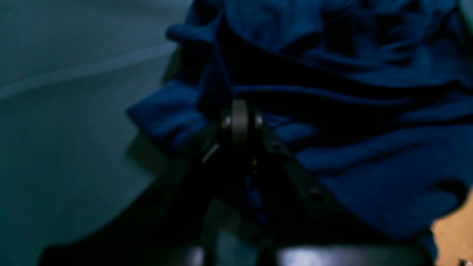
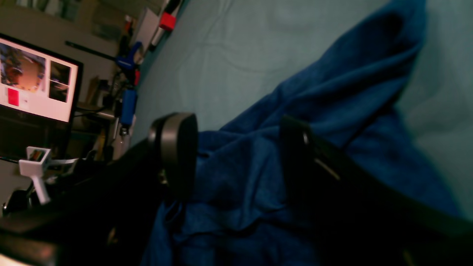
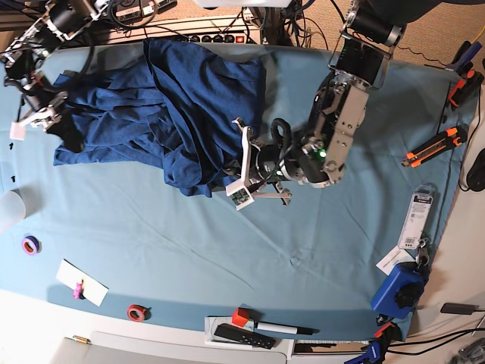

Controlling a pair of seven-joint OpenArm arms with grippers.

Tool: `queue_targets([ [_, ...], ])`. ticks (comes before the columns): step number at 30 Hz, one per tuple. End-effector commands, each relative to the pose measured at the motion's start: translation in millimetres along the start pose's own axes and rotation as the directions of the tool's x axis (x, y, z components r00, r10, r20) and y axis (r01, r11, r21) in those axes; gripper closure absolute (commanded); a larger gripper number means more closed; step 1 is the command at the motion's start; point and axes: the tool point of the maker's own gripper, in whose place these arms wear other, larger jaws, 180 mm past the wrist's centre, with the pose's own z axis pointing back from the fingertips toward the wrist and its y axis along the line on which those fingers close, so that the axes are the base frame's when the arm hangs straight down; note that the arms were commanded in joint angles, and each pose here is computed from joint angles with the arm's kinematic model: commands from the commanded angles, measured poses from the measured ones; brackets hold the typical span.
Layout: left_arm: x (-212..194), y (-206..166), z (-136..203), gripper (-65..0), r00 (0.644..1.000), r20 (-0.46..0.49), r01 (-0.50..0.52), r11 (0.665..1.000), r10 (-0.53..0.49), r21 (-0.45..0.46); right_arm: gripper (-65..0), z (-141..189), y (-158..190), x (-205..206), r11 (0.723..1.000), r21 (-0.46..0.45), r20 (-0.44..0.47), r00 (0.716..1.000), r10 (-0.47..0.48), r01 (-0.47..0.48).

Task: Layout the t-shirt on the table in an organized manner, then fold the t-shirt properly
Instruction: 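Release the fabric and lift the left gripper off the shirt, then grasp the shirt's loose edge with the left gripper and pull it over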

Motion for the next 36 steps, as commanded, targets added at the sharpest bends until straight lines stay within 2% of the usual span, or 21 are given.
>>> queue_targets([
  [1,20.9,1.3,1.5,0.0,0.998,0.055,0.026,1.0,-0.027,0.011,-34.9,2.4,7.2,17.7,0.999,0.018,0.046,0.998,0.034,-0.035],
  [8,20.7,-4.2,-12.2,0.0,0.994,0.022,0.109,0.99,-0.111,0.088,-34.9,0.6,7.9,14.4,0.999,0.023,0.046,0.999,0.025,-0.026],
  [17,21.4,-40.1,-31.2,0.0,0.981,0.009,0.193,0.979,-0.194,0.061,-34.9,0.6,8.0,14.4,0.999,0.024,0.046,0.999,0.025,-0.026],
  [23,25.8,-36.2,-32.4,0.0,0.98,0.003,0.197,0.975,-0.199,0.099,-34.9,0.6,7.9,14.3,0.999,0.024,0.046,0.999,0.025,-0.026],
  [24,25.2,-32.8,-31.6,-2.7,0.98,-0.012,0.196,0.975,-0.196,0.105,-34.9,0.5,8.0,14.3,0.999,0.024,0.046,0.999,0.024,-0.025],
  [26,24.2,-26.2,-29.2,-16.6,0.982,-0.042,0.189,0.976,-0.186,0.108,-34.9,0.5,8.0,14.3,0.999,0.024,0.046,0.999,0.024,-0.025],
  [27,23.8,-22.2,-27.6,-19.4,0.982,-0.057,0.183,0.977,-0.178,0.113,-34.9,0.5,8.0,14.2,0.999,0.024,0.046,0.999,0.024,-0.026],
  [36,25.6,3.8,-15.1,-19.6,0.993,-0.037,0.115,0.982,-0.11,0.148,-34.9,0.5,8.0,14.3,0.999,0.024,0.046,0.999,0.024,-0.025],
])
